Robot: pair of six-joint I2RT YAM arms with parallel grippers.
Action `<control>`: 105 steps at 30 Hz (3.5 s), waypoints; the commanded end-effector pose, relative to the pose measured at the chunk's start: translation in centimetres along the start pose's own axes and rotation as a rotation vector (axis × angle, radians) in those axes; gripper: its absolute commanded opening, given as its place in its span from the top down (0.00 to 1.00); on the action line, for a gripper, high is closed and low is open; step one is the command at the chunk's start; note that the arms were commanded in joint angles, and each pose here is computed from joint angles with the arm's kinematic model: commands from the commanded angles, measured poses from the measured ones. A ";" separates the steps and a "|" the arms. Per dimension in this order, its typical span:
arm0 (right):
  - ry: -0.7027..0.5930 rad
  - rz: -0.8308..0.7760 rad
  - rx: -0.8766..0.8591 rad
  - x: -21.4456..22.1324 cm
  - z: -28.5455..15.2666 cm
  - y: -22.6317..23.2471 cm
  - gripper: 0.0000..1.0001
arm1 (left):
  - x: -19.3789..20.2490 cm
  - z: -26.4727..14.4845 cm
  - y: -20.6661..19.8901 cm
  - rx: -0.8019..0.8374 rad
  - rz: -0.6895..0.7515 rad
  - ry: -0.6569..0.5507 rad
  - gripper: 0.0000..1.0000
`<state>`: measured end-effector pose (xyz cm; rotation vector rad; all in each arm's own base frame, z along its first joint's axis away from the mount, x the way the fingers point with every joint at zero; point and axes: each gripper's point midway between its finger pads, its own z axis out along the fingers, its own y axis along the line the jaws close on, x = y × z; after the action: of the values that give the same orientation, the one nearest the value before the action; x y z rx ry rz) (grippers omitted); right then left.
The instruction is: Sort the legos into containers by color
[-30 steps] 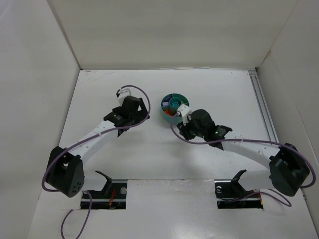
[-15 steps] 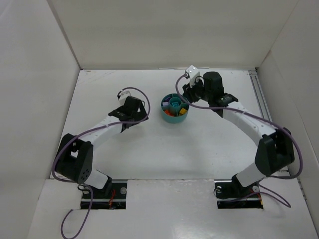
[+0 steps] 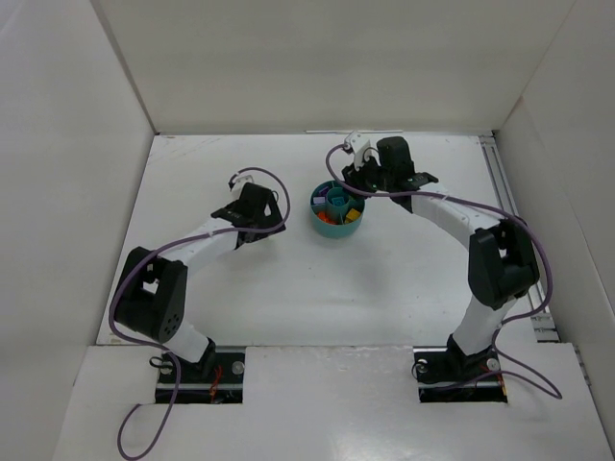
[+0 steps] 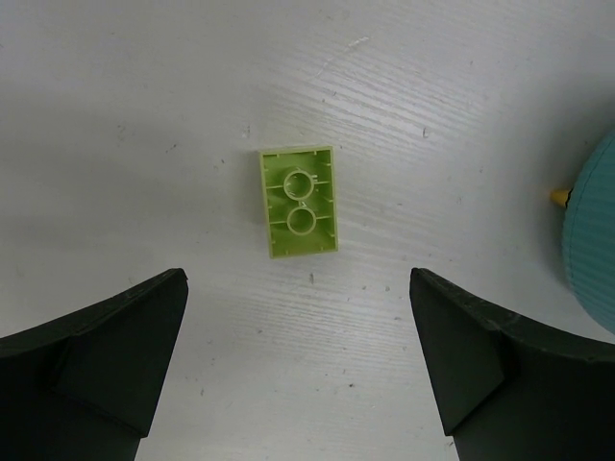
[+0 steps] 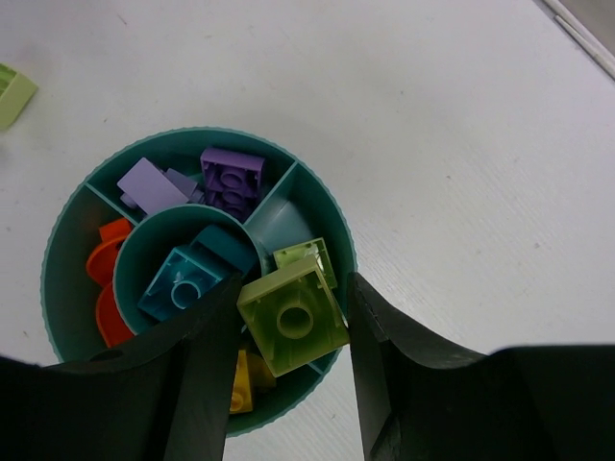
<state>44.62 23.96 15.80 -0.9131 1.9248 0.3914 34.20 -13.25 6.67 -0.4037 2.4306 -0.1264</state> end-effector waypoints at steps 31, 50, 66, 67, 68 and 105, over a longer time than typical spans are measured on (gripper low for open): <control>-0.080 0.035 -0.041 -1.9 0.6 -1.0 0.21 | -0.8 1.4 -0.6 0.008 -0.005 -0.012 0.07; -0.184 -0.024 0.083 -4.5 -8.0 -0.7 0.18 | -0.4 2.6 -0.3 -0.022 -0.029 -0.020 0.32; -0.115 0.029 0.246 0.8 -15.1 -0.9 0.17 | -1.8 5.1 0.1 -0.102 -0.049 -0.062 0.69; -0.111 0.030 0.258 0.8 -15.4 -1.0 0.17 | -1.8 5.1 0.1 -0.102 -0.049 -0.062 0.71; -0.109 0.031 0.257 1.1 -15.8 -0.7 0.17 | -2.2 5.0 -0.2 -0.096 -0.052 -0.070 0.72; 0.003 0.112 0.422 7.8 -19.6 -3.3 0.00 | -10.3 -10.8 -23.1 0.667 0.563 -0.383 0.75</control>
<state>32.39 7.14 19.96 -0.5453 1.9594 0.0490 40.57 -30.20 24.56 0.3754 1.9515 -0.5181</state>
